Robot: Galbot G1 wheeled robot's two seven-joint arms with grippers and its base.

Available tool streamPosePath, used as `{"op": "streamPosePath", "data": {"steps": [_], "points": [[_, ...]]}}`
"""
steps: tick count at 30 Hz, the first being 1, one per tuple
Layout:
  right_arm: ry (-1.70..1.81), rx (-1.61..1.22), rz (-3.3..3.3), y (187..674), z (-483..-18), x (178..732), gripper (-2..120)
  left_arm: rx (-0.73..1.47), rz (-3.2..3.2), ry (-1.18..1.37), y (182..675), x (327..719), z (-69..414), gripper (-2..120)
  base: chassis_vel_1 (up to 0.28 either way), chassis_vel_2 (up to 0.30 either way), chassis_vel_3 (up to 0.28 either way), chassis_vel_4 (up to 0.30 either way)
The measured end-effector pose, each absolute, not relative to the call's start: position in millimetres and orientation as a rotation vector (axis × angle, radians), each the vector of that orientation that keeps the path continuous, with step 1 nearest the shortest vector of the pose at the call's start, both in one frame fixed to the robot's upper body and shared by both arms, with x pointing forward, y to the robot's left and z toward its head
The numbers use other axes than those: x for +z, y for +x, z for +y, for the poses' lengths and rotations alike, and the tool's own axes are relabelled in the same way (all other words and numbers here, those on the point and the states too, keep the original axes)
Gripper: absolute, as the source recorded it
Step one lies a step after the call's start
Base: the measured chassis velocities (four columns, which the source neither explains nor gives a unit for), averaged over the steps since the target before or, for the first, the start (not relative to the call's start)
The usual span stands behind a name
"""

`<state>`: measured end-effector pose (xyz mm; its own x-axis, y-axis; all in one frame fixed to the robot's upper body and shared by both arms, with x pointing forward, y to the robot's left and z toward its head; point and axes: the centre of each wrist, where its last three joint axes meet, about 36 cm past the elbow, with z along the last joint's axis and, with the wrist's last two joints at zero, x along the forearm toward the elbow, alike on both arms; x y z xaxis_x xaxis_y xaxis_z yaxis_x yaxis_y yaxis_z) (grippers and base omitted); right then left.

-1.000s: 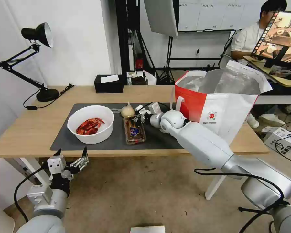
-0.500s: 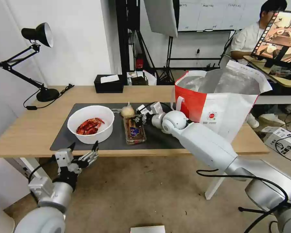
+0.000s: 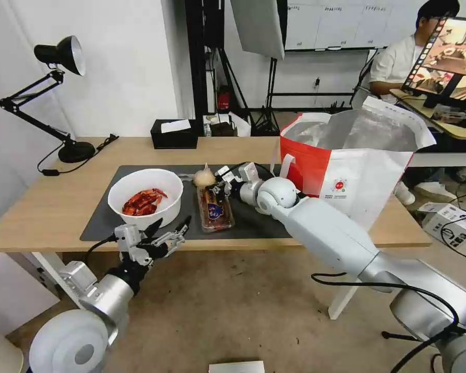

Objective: Pick up the trash from the table and place it into the takeout bag.

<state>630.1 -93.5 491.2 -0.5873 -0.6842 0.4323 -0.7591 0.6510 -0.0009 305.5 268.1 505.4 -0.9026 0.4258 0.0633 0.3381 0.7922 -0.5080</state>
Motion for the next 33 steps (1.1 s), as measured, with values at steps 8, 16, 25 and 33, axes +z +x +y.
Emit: {"op": "streamPosePath", "data": {"steps": [8,16,25,33], "points": [[1.155,0.233,-2.512,625.5,-94.3,491.5,0,0.81,-2.719,-0.684,332.5,502.8,270.4,100,0.0,0.0,0.0,0.0],[1.17,0.113,-2.659,605.4,-103.2,494.2,0,0.861,-2.642,-0.699,353.3,488.8,267.2,100,0.0,0.0,0.0,0.0],[1.121,0.025,-2.737,576.0,-107.6,483.4,0,0.885,-2.571,-0.587,372.4,466.5,260.4,100,0.0,0.0,0.0,0.0],[1.094,0.038,-2.744,577.5,-113.7,482.1,0,0.916,-2.502,-0.513,398.8,469.2,259.5,100,0.0,0.0,0.0,0.0]]}}
